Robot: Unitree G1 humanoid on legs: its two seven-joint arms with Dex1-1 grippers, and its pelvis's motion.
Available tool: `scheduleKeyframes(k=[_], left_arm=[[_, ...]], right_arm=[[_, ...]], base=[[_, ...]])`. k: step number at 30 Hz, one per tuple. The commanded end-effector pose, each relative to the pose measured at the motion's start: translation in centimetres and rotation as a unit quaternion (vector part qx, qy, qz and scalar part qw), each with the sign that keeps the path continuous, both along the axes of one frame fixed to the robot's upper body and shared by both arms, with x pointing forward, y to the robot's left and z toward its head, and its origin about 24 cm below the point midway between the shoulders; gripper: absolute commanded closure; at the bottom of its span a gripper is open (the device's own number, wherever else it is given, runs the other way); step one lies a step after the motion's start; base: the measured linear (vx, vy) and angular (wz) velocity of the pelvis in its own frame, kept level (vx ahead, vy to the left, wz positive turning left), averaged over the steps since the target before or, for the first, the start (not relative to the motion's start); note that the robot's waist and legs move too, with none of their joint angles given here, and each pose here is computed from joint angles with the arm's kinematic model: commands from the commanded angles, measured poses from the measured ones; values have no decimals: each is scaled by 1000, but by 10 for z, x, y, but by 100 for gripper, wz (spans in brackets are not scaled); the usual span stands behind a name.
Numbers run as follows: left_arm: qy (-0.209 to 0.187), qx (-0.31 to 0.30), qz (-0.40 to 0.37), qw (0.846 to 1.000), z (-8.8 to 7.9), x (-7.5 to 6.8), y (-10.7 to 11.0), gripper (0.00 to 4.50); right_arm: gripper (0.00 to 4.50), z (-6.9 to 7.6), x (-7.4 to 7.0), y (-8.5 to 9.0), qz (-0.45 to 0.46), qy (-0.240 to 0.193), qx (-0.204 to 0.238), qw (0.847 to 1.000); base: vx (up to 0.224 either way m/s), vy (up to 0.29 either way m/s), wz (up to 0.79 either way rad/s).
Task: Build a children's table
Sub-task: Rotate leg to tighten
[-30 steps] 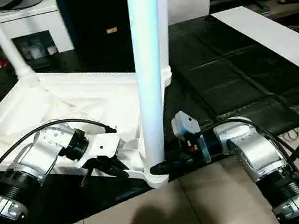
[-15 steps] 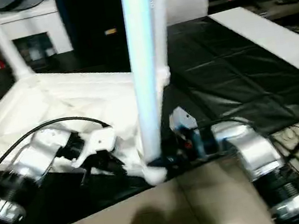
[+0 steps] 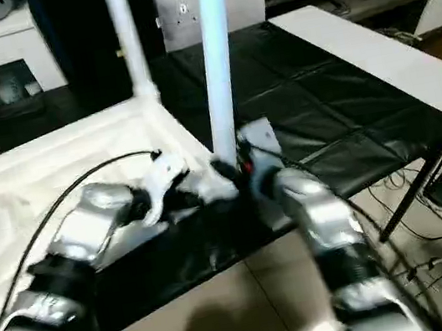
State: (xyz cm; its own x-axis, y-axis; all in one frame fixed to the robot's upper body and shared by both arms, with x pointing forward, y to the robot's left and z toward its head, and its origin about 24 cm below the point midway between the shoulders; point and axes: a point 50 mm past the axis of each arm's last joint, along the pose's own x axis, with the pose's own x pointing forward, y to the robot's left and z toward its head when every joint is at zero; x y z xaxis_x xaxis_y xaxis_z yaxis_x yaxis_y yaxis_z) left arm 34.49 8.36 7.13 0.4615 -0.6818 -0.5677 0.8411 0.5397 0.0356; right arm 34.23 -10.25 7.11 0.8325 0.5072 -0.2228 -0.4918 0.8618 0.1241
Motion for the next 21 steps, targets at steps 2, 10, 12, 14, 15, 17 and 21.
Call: scheduleKeyframes(k=[2,10,12,14,15,17,21], left_arm=[[-74,-53,-18,996,36,8,-30,450],[-83,-24,-39,996,28,7,-22,450],[-90,-6,-47,995,25,10,-13,450],[-105,10,-62,992,24,13,-5,450],[-109,17,-67,992,24,15,-2,450],[-127,39,-82,988,26,19,6,450],[-158,70,-117,978,30,25,16,450]], right_arm=[[203,-9,3,22,-10,8,3,1000],[135,-4,3,16,-13,-24,0,1000],[115,-1,-4,7,1,-51,-11,999],[102,1,-13,-6,3,-70,-22,997],[102,1,-18,-9,9,-67,-12,998],[79,1,-33,-23,11,-73,-13,997],[50,-1,-57,-37,21,-72,-12,997]], base=[[0,0,0],[0,0,0],[0,0,0],[0,0,0],[0,0,0],[0,0,0],[0,0,0]])
